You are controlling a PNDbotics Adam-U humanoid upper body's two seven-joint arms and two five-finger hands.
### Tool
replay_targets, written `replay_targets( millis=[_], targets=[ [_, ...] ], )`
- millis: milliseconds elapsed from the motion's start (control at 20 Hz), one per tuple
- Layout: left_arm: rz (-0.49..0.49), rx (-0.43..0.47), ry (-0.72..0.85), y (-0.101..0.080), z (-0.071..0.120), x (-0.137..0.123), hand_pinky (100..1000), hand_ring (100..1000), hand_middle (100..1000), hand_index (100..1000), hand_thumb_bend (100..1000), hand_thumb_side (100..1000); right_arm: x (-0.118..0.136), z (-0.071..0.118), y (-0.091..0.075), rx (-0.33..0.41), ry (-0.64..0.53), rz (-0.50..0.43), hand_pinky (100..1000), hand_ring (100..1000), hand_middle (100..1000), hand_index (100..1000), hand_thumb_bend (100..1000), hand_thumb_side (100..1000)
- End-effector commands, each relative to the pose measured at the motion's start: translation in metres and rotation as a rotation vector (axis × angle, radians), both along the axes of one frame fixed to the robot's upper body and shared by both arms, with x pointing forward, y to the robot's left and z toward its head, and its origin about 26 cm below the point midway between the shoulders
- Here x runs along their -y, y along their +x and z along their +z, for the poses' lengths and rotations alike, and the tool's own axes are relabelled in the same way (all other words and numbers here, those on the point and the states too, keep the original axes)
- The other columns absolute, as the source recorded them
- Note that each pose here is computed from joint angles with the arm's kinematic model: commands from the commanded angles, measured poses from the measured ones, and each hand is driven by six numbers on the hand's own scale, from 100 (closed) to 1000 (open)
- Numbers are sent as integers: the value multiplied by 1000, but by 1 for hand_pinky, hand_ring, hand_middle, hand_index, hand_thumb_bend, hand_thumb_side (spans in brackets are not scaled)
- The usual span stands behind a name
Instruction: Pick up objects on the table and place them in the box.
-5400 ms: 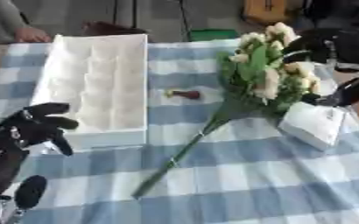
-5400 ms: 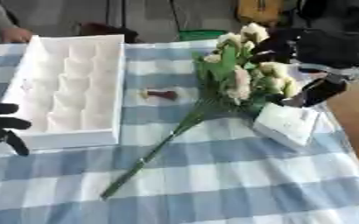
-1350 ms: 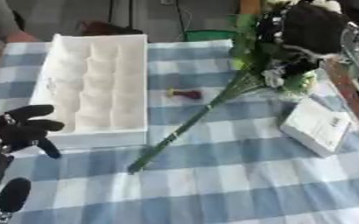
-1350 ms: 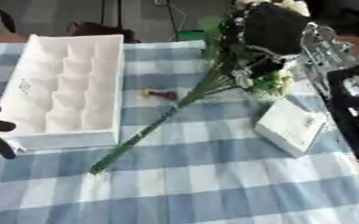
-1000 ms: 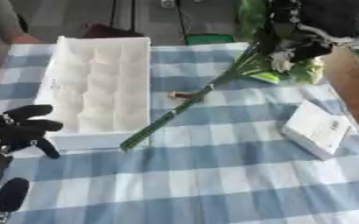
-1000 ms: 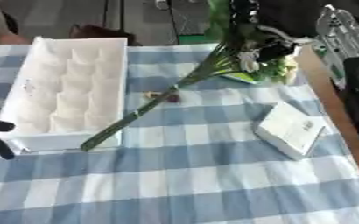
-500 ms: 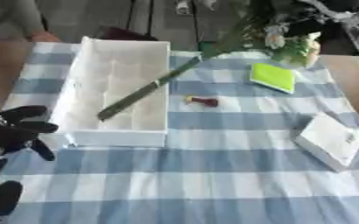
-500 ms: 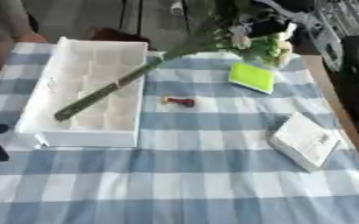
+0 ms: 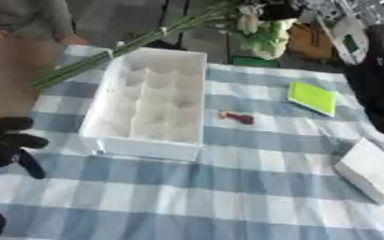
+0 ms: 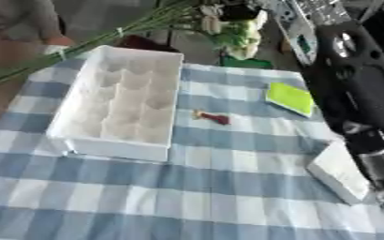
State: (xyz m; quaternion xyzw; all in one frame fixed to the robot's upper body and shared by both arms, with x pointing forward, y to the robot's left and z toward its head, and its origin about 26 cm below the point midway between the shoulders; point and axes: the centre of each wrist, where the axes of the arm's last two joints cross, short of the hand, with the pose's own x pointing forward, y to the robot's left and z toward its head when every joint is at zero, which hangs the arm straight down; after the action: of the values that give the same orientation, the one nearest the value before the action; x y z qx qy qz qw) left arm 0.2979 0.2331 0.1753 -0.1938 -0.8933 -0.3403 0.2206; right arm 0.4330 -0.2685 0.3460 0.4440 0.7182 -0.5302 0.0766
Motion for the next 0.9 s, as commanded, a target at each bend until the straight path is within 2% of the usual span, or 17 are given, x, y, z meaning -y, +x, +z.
replay_targets(
  millis=[50,150,250,400,500,550,700,750,900],
  targets=[
    [-47,17,-57,-1,10,4,517,773,847,805,394,416,-10,12,-3,16,-5,35,100,337,467,552,393,100],
    [-53,5,-125,0,12,6,517,770,844,803,399,430,-18,7,-1,-3,-12,52,100,336,467,552,395,100],
    [-50,4,-208,1,16,8,526,775,847,810,469,420,-24,2,2,-22,-22,62,100,369,465,552,397,101],
    [-42,-3,-328,3,23,10,531,780,852,813,484,424,-32,-8,6,-52,-38,77,100,371,462,552,397,103],
    [-36,-7,-354,3,24,11,532,780,852,813,484,426,-36,-13,8,-64,-47,85,100,376,462,553,399,110],
    [-35,-10,-360,3,24,11,533,781,854,812,471,440,-39,-18,9,-76,-57,90,100,406,470,554,410,157],
    [-35,-17,-367,3,26,14,533,781,854,812,471,440,-46,-33,15,-114,-98,90,100,406,470,554,410,157],
    [-37,-17,-366,3,26,14,530,778,851,812,459,450,-50,-42,18,-139,-115,99,100,436,494,560,426,218],
    [-49,-22,-361,4,27,18,530,777,850,812,457,452,-67,-65,25,-191,-205,110,100,447,502,563,430,244]
  ],
)
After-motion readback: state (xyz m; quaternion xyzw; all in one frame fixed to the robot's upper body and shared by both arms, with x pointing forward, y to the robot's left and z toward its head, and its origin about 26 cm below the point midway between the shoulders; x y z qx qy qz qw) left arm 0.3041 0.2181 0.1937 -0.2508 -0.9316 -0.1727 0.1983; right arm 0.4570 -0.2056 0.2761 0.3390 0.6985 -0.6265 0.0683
